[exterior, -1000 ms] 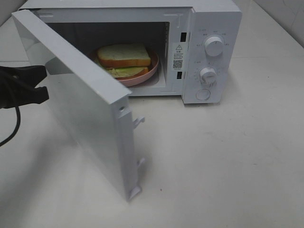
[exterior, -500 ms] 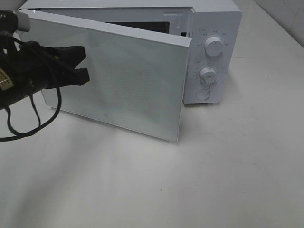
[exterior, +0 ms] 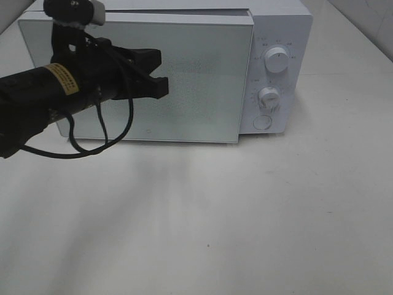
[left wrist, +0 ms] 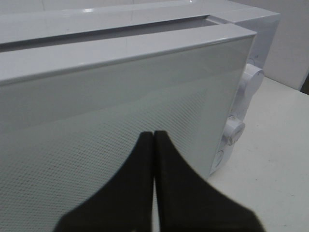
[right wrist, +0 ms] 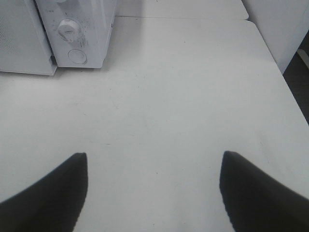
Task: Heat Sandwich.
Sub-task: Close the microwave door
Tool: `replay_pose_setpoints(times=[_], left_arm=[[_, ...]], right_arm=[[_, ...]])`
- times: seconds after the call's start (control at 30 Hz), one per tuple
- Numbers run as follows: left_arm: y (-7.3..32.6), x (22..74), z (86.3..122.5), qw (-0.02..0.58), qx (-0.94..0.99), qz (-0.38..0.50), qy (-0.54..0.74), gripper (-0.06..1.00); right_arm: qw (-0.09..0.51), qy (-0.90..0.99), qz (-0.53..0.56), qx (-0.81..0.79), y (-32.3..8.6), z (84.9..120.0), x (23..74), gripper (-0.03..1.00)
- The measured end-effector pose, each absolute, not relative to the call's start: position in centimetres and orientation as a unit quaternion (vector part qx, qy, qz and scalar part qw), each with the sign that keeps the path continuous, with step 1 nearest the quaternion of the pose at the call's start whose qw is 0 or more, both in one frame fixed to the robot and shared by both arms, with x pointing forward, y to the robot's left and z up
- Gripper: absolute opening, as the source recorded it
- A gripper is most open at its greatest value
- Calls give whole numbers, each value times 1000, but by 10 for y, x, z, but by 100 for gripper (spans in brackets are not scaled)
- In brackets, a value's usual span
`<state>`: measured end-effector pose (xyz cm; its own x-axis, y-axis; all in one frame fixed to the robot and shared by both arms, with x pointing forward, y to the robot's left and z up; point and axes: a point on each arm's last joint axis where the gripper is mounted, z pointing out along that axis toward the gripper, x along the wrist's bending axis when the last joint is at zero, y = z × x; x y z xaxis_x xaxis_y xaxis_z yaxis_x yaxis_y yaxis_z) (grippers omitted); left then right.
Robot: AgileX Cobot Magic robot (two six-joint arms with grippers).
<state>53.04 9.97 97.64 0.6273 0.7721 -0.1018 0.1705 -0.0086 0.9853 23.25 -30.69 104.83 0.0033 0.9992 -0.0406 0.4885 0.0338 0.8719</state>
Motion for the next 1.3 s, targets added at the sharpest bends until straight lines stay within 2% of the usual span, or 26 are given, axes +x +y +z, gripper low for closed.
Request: replay_pose_setpoints(times=[0.47,1.3], left_arm=[[45,555,970,612,677,225,341,0],[7,596,971,608,683,238,327,0]], right_arm=[[371,616,345,604,-307,1048,233,73],[371,616,345,604,-307,1048,233,73]])
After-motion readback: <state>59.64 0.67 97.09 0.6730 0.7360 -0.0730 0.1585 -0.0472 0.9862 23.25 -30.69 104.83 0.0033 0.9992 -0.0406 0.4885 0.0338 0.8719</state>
